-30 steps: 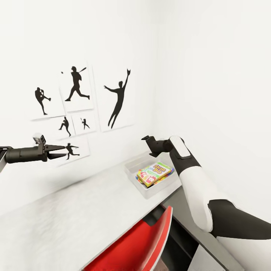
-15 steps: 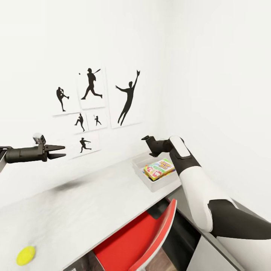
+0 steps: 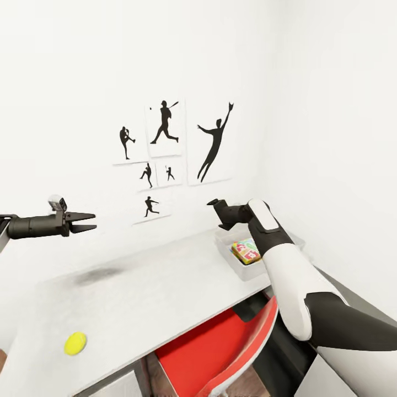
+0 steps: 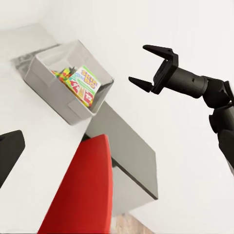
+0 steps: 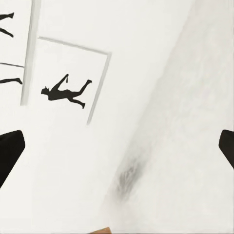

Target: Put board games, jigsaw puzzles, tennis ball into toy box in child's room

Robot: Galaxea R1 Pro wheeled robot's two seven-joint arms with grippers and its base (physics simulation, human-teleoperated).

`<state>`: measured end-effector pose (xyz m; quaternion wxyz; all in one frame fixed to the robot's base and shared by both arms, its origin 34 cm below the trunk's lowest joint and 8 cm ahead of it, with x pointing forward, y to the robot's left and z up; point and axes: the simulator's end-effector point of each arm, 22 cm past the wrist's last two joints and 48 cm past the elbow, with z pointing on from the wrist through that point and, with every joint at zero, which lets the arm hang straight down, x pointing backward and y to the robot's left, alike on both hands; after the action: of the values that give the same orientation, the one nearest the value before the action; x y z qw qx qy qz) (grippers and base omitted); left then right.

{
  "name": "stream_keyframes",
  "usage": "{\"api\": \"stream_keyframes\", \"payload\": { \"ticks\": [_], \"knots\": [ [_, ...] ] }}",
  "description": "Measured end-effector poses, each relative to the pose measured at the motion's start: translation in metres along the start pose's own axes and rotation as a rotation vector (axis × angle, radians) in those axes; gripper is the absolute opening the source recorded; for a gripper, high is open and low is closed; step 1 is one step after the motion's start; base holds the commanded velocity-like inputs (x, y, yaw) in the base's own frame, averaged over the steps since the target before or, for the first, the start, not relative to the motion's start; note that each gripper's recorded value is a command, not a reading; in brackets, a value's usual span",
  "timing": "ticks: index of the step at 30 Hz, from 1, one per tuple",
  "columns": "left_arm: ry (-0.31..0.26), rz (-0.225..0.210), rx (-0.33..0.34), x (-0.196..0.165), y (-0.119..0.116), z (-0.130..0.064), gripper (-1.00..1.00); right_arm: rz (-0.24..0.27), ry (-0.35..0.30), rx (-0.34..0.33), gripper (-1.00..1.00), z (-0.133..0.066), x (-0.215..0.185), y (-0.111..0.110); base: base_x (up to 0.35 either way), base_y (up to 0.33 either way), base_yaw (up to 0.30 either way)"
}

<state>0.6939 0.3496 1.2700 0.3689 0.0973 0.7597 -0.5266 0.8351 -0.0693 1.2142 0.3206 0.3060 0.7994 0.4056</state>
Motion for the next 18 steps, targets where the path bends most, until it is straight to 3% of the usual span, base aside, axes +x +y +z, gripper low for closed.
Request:
{"api": "stream_keyframes", "payload": {
  "ticks": [6,18],
  "knots": [
    [0.002,-0.001,0.000,0.0006,0.0003,0.0004,1.00,0.000,0.000,0.001,1.00,0.0001,0.0001,-0.0003,-0.131,0.000,0.276],
    [0.003,0.001,-0.002,0.0010,0.0011,0.0004,1.00,-0.001,0.001,0.003,1.00,0.0005,0.0005,-0.0012,-0.014,0.000,0.279]
  ]
}}
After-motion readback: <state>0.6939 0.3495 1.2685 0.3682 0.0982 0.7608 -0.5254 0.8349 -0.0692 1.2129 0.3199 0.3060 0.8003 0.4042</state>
